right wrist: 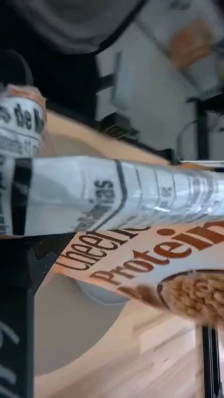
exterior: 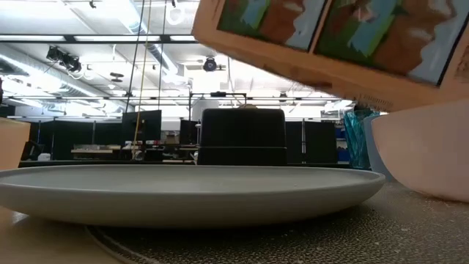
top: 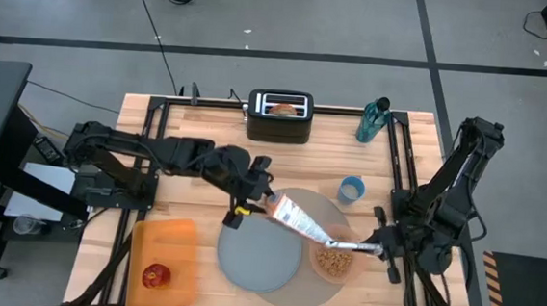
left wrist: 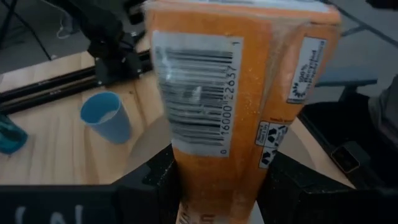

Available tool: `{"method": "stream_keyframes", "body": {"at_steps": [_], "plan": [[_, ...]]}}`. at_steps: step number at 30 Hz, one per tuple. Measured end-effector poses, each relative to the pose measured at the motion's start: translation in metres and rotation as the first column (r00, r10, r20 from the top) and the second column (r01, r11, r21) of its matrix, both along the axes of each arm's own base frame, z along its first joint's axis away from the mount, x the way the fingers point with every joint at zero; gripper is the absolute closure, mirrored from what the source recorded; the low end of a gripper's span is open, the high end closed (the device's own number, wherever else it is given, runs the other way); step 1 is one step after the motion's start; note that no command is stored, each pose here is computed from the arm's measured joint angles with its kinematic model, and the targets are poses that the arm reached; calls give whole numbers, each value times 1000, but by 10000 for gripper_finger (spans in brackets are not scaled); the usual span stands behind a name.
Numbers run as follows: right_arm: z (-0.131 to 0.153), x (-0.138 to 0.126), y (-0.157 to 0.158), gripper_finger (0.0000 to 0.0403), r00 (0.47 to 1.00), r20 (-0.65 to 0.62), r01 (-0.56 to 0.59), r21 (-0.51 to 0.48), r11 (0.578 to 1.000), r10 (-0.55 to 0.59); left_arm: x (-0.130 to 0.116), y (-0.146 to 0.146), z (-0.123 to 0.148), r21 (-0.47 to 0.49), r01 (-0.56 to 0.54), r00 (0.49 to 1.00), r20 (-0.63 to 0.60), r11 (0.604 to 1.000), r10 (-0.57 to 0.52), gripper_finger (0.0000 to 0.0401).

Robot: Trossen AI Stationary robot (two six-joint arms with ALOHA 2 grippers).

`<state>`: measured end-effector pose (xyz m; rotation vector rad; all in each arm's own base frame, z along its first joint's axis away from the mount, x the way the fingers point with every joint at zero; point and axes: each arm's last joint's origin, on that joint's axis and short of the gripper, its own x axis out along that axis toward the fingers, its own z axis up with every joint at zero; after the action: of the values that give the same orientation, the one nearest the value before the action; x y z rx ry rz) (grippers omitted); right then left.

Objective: Arrange a breakfast setting
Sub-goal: Pour cereal into the orange bowl

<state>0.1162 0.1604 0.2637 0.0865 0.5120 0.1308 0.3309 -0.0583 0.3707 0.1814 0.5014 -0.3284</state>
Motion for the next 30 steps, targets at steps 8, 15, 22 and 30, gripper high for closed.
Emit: {"method": "stream_keyframes", "body": {"at_steps": [8,15,22,30], "plan": [[2,-5,-7,377,1000,-15,1,6,1000,-1,2,-2,3,3,18,999,48,1000,-18,230],[0,-6,-8,300,998,-52,29,52,998,-27,2,1,7,-2,7,997,73,1000,-7,230],[-9,-6,-5,216,988,-154,41,100,994,-26,2,1,6,-9,-7,998,58,1000,7,230],[-6,-12,-4,210,987,-159,21,138,990,1,-1,3,15,-16,-22,998,53,1000,23,230]]}}
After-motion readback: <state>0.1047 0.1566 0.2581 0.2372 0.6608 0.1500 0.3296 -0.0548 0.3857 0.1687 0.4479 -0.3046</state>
